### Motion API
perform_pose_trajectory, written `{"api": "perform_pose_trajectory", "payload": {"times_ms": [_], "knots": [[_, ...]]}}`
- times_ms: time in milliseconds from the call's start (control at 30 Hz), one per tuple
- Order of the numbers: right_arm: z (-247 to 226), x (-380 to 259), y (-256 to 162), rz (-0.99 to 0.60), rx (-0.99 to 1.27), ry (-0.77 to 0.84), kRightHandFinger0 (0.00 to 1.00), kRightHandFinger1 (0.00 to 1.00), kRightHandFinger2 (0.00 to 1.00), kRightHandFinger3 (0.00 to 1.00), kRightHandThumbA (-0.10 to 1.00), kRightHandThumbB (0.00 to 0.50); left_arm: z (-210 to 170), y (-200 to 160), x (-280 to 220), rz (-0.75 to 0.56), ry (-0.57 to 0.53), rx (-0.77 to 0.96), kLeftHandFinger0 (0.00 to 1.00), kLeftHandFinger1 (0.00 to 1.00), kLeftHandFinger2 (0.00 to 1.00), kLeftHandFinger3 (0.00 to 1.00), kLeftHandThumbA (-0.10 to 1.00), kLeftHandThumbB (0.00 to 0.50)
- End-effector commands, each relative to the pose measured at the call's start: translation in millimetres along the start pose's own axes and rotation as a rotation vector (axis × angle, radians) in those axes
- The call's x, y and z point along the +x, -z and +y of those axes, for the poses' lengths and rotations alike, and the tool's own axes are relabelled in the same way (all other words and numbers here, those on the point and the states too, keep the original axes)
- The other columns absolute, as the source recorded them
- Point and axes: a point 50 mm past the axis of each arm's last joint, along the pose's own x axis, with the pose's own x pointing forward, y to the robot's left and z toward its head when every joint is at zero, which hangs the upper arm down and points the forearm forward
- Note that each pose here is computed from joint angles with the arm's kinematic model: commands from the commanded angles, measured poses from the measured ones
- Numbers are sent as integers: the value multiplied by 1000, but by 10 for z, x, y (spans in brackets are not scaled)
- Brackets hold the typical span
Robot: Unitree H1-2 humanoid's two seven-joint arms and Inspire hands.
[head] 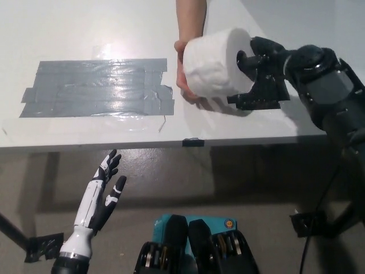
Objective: A person hands over a roll of toilet paper to the robot , and the robot inserts its right thumb into the hole in the centre to grab the roll, and then places it on the balck area on the desk.
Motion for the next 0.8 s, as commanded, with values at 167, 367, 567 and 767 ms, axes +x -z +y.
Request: {"api": "perform_pose_trajectory", "payload": {"times_ms": [167, 367, 567, 767], "knots": [[-229, -100, -337, -209, 747, -78, 0, 406, 868, 1000, -100, 141, 46, -75, 82, -62, 0, 11, 1000, 1000, 1000, 1000, 904, 127], [-370, -157, -393, -251, 807, -58, 0, 398, 867, 1000, -100, 150, 41, -64, 82, -57, -3, 9, 1000, 1000, 1000, 1000, 913, 154], [-664, -300, -497, -274, 798, -47, 0, 441, 910, 1000, -100, 117, 45, -56, 64, -58, 3, 18, 1000, 1000, 1000, 1000, 899, 120], [-975, -467, -562, -254, 703, 4, 0, 441, 972, 1000, -100, 81, 41, -48, 45, -45, -4, 17, 1000, 1000, 1000, 1000, 925, 156]]}}
